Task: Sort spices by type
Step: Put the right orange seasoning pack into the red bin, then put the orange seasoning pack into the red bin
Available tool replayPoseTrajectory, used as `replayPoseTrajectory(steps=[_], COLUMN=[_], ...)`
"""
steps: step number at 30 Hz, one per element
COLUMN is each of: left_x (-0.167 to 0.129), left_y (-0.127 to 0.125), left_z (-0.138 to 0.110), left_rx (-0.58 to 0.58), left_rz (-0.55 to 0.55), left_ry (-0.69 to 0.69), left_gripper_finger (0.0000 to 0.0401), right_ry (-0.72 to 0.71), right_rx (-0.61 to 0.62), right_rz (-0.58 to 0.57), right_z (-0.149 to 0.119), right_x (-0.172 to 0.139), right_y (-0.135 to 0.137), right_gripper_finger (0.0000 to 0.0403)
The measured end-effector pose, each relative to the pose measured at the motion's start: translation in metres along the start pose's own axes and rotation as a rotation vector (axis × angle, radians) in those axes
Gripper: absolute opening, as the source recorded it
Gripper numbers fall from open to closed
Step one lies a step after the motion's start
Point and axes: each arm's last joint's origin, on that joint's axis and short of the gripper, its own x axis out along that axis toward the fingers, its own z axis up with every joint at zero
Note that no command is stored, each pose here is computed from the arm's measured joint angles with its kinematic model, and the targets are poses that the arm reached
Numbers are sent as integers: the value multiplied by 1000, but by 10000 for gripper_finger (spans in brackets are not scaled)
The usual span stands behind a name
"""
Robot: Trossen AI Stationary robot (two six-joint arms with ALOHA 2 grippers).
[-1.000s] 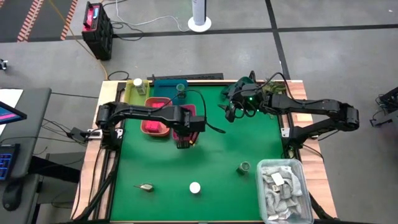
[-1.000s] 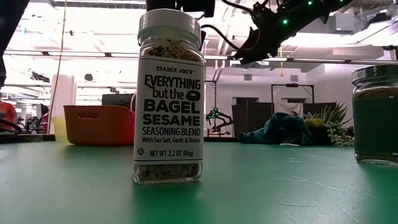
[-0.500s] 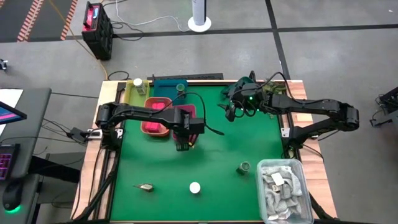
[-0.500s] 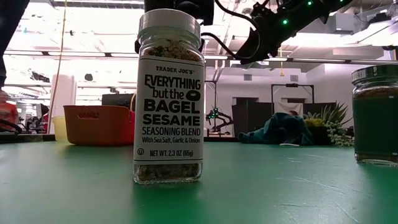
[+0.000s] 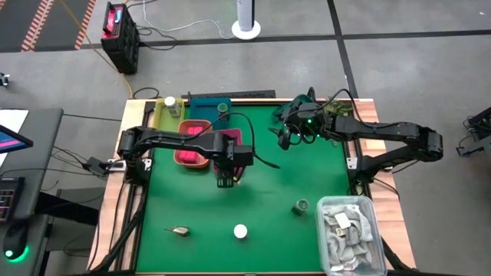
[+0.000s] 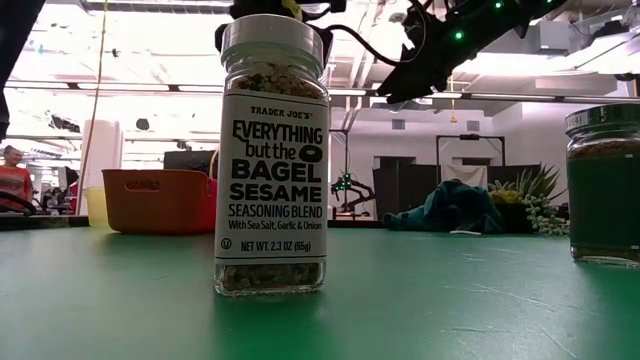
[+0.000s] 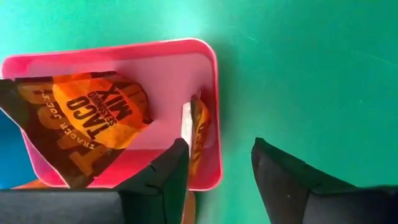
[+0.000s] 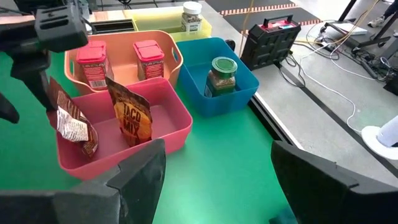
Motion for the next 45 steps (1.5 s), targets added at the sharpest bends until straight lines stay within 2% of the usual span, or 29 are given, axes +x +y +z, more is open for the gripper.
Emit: replayPoseTrajectory(steps=[5,10,14,17,19,24,29,33,39,45], left_x=[-5,-30,-50,-62,-72,-98,-112,-121,-127,-97], left_y=[-4,-8,-13,-18,-25,-71,-135,-173,-204,-222], left_z=[-3,-3,-1,-3,-7,-23,-48,-68,-95,-117], left_rx=[14,14,37,49,48,80,183,145,-2,6], left_rz=[-2,12,116,113,73,-121,-129,-134,-137,-54], left_ry=[14,9,-35,-35,-19,5,-21,-54,-25,86], left_gripper_finger=[197,222,227,227,227,227,227,227,227,227], right_ry=[1,0,0,0,2,9,13,11,7,1], right_rx=[-4,-4,-4,0,-4,-9,-10,-4,11,11], right_rz=[3,3,3,8,8,9,8,9,9,9], right_z=[0,0,0,0,0,-1,-1,-1,-1,0], right_x=[0,0,0,0,0,0,0,0,0,0], right_y=[1,1,1,2,2,2,2,3,3,3], right_gripper_finger=[317,317,317,317,317,317,317,317,317,317])
